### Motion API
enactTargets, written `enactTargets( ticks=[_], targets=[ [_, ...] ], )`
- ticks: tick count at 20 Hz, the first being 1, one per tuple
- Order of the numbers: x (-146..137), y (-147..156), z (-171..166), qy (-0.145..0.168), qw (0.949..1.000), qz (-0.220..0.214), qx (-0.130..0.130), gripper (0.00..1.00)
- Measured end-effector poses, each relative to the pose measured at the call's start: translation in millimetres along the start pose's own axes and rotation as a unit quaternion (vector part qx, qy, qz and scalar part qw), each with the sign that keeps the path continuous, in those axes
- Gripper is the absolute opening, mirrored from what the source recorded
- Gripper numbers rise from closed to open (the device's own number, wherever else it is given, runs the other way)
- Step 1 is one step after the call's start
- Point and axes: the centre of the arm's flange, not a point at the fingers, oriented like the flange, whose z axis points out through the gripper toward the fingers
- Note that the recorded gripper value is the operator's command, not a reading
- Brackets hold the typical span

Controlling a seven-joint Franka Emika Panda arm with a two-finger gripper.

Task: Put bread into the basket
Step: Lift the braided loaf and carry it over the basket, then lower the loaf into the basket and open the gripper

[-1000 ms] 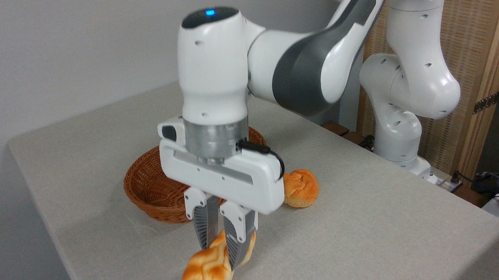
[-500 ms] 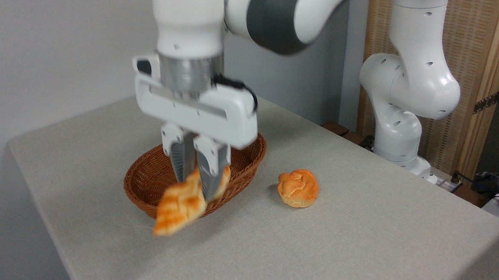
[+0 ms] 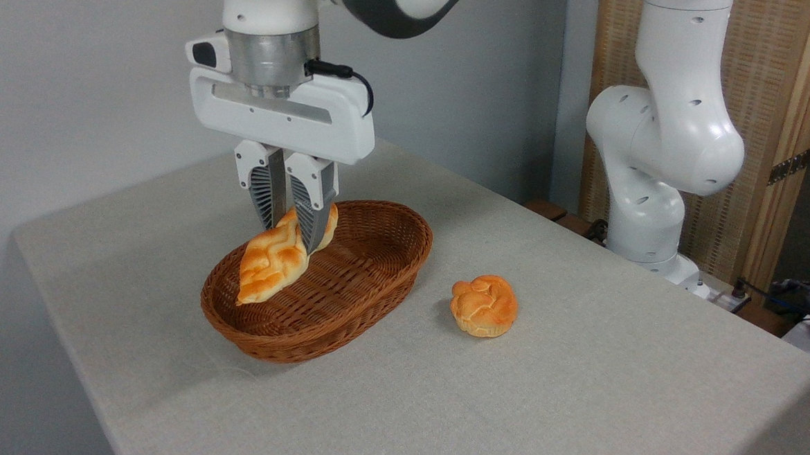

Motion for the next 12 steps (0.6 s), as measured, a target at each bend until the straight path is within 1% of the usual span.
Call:
enactTargets(
  ticks=[1, 2, 3, 5, 9, 12],
  targets=[
    [1.6, 3.8, 6.2, -0.006, 1.0000, 0.004, -0.001, 0.45],
    [2.5, 5.2, 9.4, -0.008, 1.0000, 0.005, -0.002, 0.60],
    [4.3, 6.7, 16.1, -0.014, 0.9999, 0.006, -0.002, 0.65],
    [8.3, 9.5, 32.0, -0.028, 0.9996, 0.009, -0.004, 0.87],
    [16.8, 26.8, 67.2, -0.058, 0.9980, 0.025, -0.009, 1.00],
    [22.3, 39.9, 93.2, -0.080, 0.9961, 0.036, -0.011, 1.00]
  ],
)
